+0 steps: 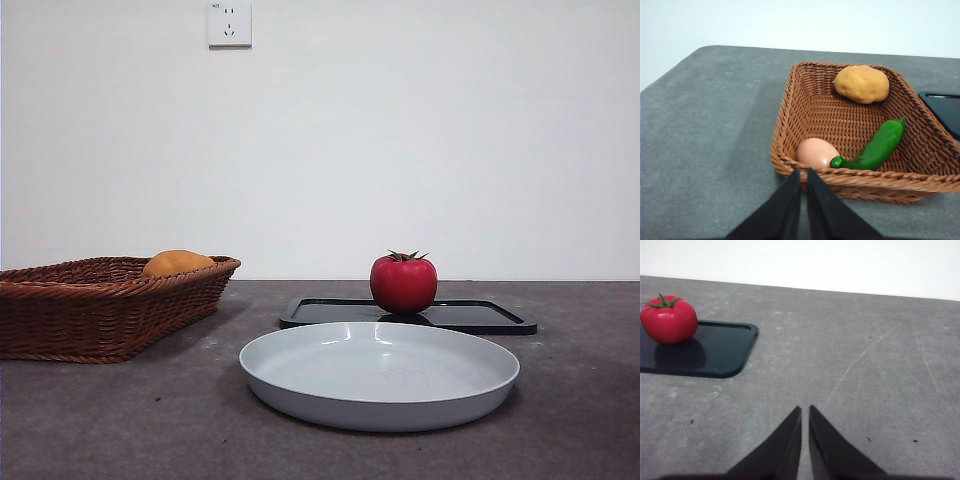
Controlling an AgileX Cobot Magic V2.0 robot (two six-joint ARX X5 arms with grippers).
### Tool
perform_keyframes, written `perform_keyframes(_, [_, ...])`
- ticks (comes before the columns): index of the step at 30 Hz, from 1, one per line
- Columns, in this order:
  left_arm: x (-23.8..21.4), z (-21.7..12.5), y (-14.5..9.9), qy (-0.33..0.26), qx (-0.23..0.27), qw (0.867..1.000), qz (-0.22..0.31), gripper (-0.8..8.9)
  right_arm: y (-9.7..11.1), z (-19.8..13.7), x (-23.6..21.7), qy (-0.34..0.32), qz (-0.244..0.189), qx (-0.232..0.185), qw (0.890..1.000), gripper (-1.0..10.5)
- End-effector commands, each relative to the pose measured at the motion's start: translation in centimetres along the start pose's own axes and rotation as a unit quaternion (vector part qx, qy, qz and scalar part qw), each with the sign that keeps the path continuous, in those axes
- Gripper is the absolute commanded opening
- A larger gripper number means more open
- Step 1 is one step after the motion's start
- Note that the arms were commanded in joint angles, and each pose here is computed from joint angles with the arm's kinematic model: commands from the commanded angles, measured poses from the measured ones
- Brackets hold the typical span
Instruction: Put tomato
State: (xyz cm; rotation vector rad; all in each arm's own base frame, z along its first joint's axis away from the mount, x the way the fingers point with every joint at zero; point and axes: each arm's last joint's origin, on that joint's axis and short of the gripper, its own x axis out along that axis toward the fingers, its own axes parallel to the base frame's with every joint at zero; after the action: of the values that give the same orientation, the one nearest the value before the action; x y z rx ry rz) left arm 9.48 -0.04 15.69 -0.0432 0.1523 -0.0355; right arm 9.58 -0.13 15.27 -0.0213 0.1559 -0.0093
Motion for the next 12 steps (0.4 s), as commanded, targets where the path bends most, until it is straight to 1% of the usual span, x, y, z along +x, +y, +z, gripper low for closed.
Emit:
perform_keyframes(1, [0.19,-0.73,0.06,0.013,0.005,1.000,0.003,0.19,-0.01,-0.05,0.04,-0.004,-0.002,-0.002,1.000,0.2])
perform_keyframes(12, [0.20,-0.74,0.06,0.014,0.005,1.000,0.003,0.19,-0.01,-0.05,0.04,-0.004,-0.002,-0.002,1.000,0.2])
